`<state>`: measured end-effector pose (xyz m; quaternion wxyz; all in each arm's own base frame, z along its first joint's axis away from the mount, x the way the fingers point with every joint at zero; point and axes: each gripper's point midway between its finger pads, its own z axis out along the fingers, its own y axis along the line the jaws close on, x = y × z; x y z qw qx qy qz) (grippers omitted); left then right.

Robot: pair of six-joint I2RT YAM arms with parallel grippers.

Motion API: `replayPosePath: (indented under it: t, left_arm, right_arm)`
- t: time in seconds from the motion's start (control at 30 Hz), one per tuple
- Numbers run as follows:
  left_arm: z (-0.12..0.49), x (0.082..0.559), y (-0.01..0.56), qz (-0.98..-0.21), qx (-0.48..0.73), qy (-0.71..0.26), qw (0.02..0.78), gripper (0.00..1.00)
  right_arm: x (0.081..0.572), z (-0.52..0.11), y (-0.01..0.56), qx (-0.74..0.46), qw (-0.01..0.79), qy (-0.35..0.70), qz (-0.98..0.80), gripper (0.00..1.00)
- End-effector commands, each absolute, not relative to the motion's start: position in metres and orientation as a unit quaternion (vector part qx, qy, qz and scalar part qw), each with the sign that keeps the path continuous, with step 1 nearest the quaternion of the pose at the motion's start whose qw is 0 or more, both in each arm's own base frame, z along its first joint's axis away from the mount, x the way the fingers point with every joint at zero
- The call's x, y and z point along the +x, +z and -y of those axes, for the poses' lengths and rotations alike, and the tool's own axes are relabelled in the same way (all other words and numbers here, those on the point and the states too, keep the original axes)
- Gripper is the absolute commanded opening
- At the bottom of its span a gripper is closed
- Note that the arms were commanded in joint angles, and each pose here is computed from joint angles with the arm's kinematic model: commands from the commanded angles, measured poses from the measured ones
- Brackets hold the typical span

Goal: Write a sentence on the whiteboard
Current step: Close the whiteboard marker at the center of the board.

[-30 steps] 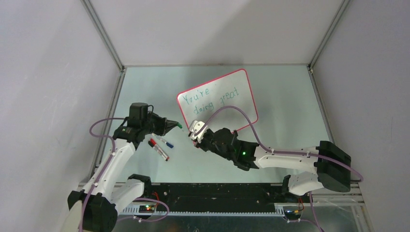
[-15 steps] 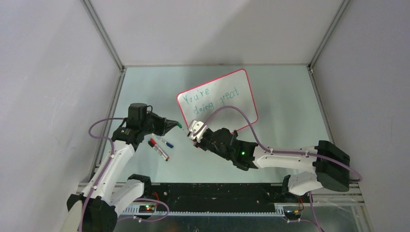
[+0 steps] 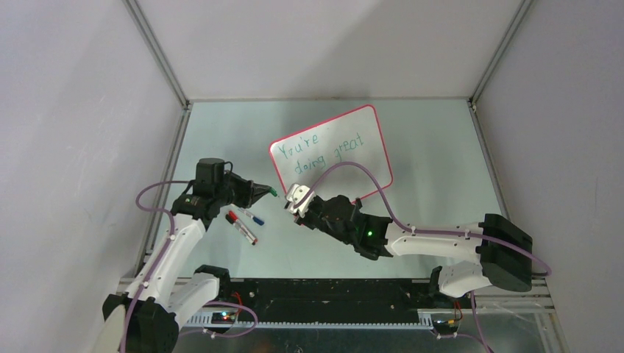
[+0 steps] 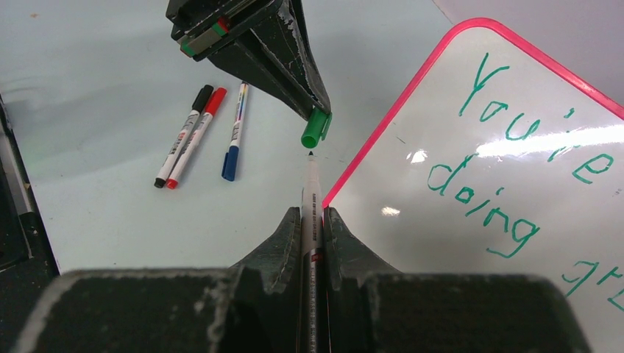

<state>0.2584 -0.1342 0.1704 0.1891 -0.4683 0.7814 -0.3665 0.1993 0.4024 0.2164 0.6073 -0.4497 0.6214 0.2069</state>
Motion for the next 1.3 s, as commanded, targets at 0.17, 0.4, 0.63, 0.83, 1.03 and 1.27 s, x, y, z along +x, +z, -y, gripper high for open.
replayPosePath:
  t: [0.17, 0.4, 0.63, 0.83, 1.03, 1.27]
  left_arm:
    - [0.137, 0.260, 0.175, -0.777, -0.464, -0.381, 0.187, 0.00]
    - [0.137, 0.260, 0.175, -0.777, -0.464, -0.382, 0.187, 0.00]
    - [0.137, 0.261, 0.176, -0.776, -0.465, -0.385, 0.186, 0.00]
    - [0.137, 0.262, 0.176, -0.773, -0.466, -0.389, 0.184, 0.00]
    - [0.141, 0.262, 0.178, -0.766, -0.470, -0.403, 0.173, 0.00]
    - [0.141, 0.262, 0.179, -0.763, -0.471, -0.407, 0.171, 0.00]
  right_arm:
    - [0.205, -0.411, 0.263, -0.417, 0.653, 0.219, -0.594, 0.00]
    - [0.207, -0.414, 0.262, -0.419, 0.651, 0.216, -0.594, 0.00]
    - [0.206, -0.414, 0.258, -0.423, 0.646, 0.216, -0.598, 0.00]
    - [0.204, -0.411, 0.255, -0.428, 0.639, 0.212, -0.603, 0.00]
    - [0.204, -0.412, 0.253, -0.429, 0.638, 0.211, -0.604, 0.00]
    - [0.206, -0.414, 0.253, -0.427, 0.642, 0.209, -0.601, 0.00]
